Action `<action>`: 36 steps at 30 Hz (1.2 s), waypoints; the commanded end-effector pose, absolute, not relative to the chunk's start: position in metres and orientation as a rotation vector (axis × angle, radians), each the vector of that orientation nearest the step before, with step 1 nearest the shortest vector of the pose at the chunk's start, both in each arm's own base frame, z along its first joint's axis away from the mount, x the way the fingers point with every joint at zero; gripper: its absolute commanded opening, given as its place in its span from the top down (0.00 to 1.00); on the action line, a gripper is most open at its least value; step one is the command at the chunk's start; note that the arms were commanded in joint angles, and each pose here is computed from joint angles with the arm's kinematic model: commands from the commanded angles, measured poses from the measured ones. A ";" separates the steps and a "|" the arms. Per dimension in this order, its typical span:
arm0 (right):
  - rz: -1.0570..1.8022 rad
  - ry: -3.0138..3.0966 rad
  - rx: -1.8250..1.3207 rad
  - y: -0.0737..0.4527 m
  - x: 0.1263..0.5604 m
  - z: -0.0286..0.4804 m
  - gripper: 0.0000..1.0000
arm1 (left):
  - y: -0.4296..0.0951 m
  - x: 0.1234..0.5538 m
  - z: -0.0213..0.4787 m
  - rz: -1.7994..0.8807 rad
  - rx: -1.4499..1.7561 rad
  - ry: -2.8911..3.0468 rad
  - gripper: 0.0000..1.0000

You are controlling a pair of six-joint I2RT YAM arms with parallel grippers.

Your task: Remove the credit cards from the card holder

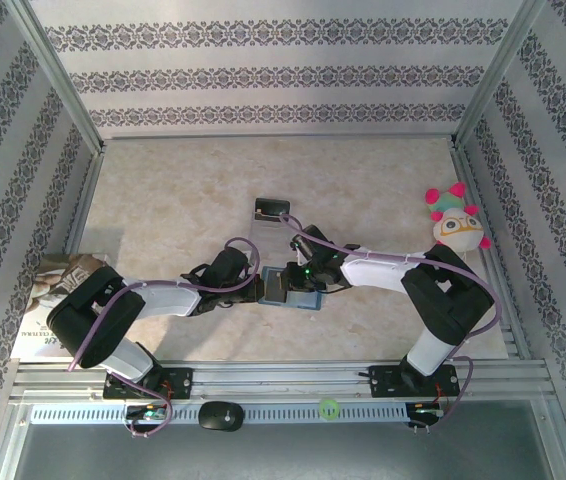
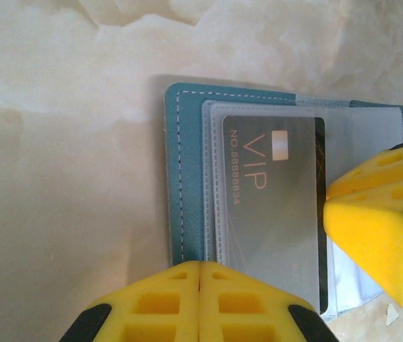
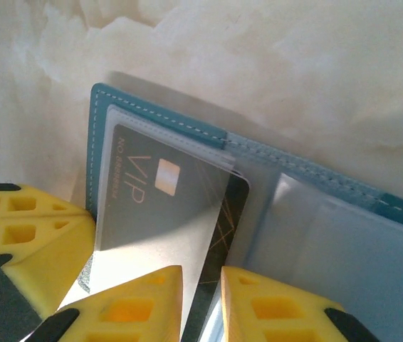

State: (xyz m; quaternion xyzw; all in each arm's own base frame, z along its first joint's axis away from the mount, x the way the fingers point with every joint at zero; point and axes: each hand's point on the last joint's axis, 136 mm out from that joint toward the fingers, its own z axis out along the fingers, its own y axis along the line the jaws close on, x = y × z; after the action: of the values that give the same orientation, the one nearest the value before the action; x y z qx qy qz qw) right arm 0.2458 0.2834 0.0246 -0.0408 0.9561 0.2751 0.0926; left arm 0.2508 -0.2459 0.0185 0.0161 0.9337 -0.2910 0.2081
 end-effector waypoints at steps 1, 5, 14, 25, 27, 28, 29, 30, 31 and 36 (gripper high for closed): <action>0.839 2.822 -0.065 0.279 0.247 0.027 0.79 | -0.227 0.228 -0.015 -0.721 0.006 2.748 0.94; 0.834 2.813 -0.040 0.277 0.251 0.029 0.80 | -0.226 0.227 -0.017 -0.718 0.003 2.752 0.94; 0.929 2.809 0.000 0.284 0.252 0.025 0.82 | -0.228 0.226 -0.020 -0.732 -0.001 2.764 0.94; 1.000 2.791 0.026 0.289 0.252 0.025 0.85 | -0.231 0.225 -0.023 -0.750 -0.008 2.777 0.95; 1.002 2.782 0.033 0.287 0.252 0.026 0.88 | -0.231 0.225 -0.022 -0.751 -0.011 2.775 0.95; 0.999 2.782 0.042 0.286 0.252 0.025 0.90 | -0.231 0.225 -0.022 -0.753 -0.010 2.775 0.95; 1.009 2.778 0.045 0.286 0.253 0.026 0.92 | -0.231 0.225 -0.022 -0.754 -0.011 2.774 0.95; 1.015 2.776 0.045 0.286 0.252 0.025 0.95 | -0.231 0.224 -0.023 -0.754 -0.014 2.777 0.95; 1.014 2.773 0.050 0.286 0.253 0.025 0.98 | -0.230 0.224 -0.023 -0.750 -0.013 2.778 0.95; 0.964 2.760 0.086 0.274 0.253 0.027 1.00 | -0.226 0.222 -0.024 -0.738 -0.027 2.778 0.95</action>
State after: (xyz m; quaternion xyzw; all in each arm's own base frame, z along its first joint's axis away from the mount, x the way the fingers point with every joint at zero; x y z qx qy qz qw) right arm 0.2536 0.2821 0.0243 0.0194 0.9376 0.3325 0.1004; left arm 0.2526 -0.2503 0.0177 0.0082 0.9303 -0.3059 0.2023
